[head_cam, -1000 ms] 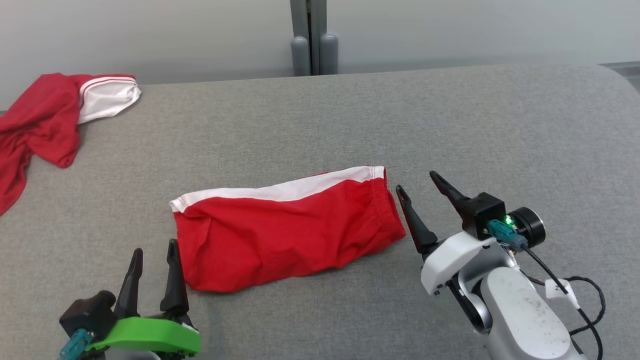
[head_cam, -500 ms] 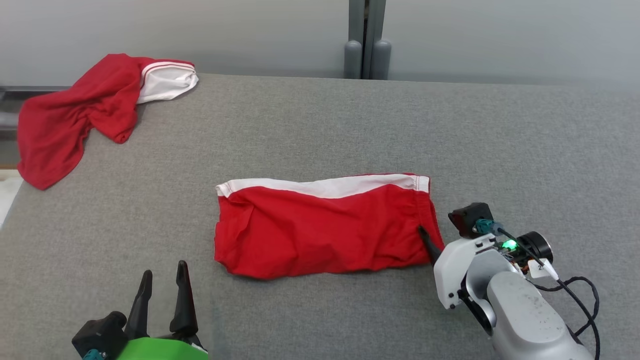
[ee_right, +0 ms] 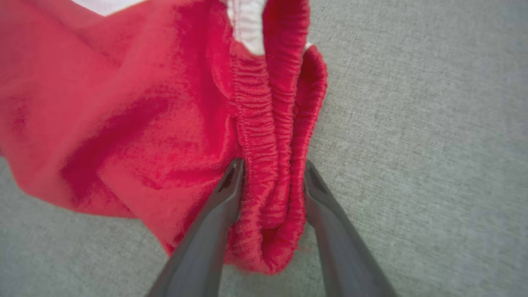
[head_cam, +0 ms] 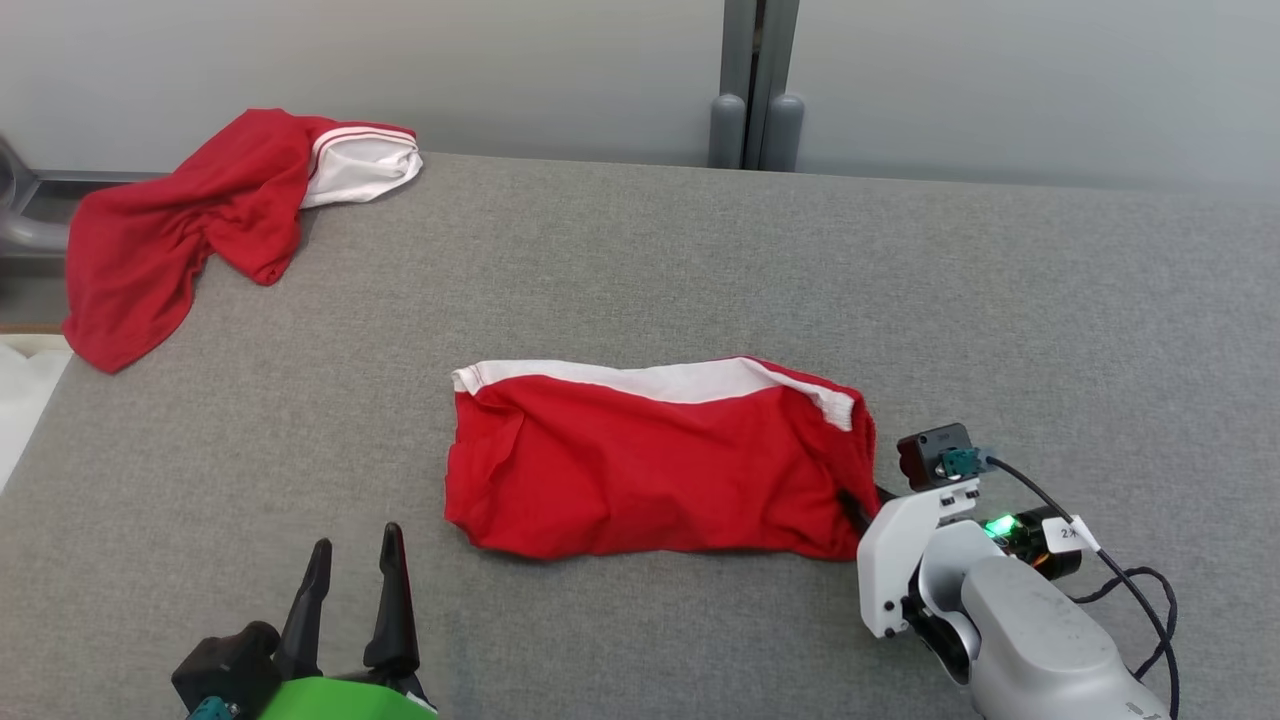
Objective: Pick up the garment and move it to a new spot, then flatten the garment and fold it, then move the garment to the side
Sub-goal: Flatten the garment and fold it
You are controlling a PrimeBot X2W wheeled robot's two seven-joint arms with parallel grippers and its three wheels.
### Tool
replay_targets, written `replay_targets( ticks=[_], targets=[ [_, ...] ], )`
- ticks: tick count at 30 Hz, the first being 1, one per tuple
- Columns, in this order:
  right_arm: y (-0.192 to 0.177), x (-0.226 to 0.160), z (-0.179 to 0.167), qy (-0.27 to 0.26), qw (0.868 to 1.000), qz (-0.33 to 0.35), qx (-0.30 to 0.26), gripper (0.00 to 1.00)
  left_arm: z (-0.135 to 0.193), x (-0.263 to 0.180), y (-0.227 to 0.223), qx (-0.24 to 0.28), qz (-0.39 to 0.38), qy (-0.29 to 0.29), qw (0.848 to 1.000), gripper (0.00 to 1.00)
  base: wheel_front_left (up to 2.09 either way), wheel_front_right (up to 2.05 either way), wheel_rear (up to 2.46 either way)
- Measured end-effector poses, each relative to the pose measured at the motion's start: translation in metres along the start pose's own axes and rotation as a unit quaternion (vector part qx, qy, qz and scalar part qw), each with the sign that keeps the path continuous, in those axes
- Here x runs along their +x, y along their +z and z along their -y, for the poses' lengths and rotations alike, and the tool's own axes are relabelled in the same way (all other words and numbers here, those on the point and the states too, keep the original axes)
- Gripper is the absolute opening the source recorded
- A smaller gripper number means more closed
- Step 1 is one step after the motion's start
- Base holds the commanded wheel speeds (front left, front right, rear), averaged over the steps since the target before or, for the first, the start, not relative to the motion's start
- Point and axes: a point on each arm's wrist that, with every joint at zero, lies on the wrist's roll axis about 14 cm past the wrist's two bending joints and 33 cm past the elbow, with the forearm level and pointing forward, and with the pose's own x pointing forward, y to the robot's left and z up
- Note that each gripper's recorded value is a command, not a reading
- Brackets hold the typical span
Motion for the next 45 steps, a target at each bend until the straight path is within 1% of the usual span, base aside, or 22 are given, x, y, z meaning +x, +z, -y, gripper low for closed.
replay_targets(
  ticks=[4, 7, 9, 13, 17, 19, 21, 24, 26, 31, 36, 40, 45],
  targets=[
    [0.003, -0.004, 0.002, -0.004, 1.0, 0.007, 0.005, 0.0, 0.008, -0.001, -0.003, 0.004, -0.004, -0.014, 1.0, 1.0, 0.0, 0.0, 0.0],
    [0.008, -0.01, 0.014, -0.022, 1.0, 0.014, -0.003, 0.0, 0.016, -0.001, -0.004, 0.005, -0.006, -0.028, 1.0, 1.0, 0.0, 0.0, 0.0],
    [0.008, -0.017, 0.03, -0.04, 0.999, 0.015, -0.007, 0.0, 0.021, -0.002, -0.007, 0.005, -0.009, -0.036, 0.999, 1.0, 0.0, 0.0, 0.0],
    [0.009, -0.039, 0.077, -0.095, 0.995, 0.019, -0.012, 0.0, 0.035, 0.0, -0.009, 0.004, -0.013, -0.058, 0.998, 1.0, 0.0, 0.0, 0.0],
    [0.008, -0.058, 0.112, -0.137, 0.99, 0.026, 0.007, 0.0, 0.046, 0.004, -0.013, 0.004, -0.018, -0.076, 0.997, 1.0, 0.0, 0.0, 0.0],
    [0.004, -0.065, 0.121, -0.149, 0.988, 0.028, 0.02, 0.0, 0.051, 0.006, -0.015, 0.005, -0.022, -0.083, 0.996, 1.0, 0.0, 0.0, 0.0],
    [-0.001, -0.066, 0.123, -0.152, 0.987, 0.028, 0.034, 0.0, 0.053, 0.007, -0.018, 0.005, -0.028, -0.087, 0.996, 1.0, 0.0, 0.0, 0.0],
    [-0.002, -0.06, 0.111, -0.137, 0.989, 0.032, 0.048, 0.0, 0.055, 0.009, -0.023, 0.005, -0.036, -0.089, 0.995, 1.0, 0.0, 0.0, 0.0],
    [0.008, -0.054, 0.097, -0.119, 0.99, 0.046, 0.057, 0.0, 0.055, 0.009, -0.026, 0.007, -0.041, -0.089, 0.995, 1.0, 0.0, 0.0, 0.0],
    [0.047, -0.039, 0.046, -0.047, 0.993, 0.093, 0.057, 0.0, 0.051, 0.009, -0.026, 0.008, -0.041, -0.083, 0.996, 1.0, 0.0, 0.0, 0.0],
    [0.078, -0.032, -0.008, 0.03, 0.991, 0.122, 0.051, 0.0, 0.045, 0.007, -0.021, 0.008, -0.033, -0.073, 0.997, 1.0, 0.0, 0.0, 0.0],
    [0.082, -0.026, -0.046, 0.083, 0.989, 0.114, 0.038, 0.0, 0.04, 0.005, -0.018, 0.006, -0.027, -0.064, 0.998, 1.0, 0.0, 0.0, 0.0],
    [0.073, -0.018, -0.081, 0.132, 0.987, 0.089, 0.023, 0.0, 0.033, 0.003, -0.013, 0.003, -0.02, -0.051, 0.998, 1.0, 0.0, 0.0, 0.0]
  ],
)
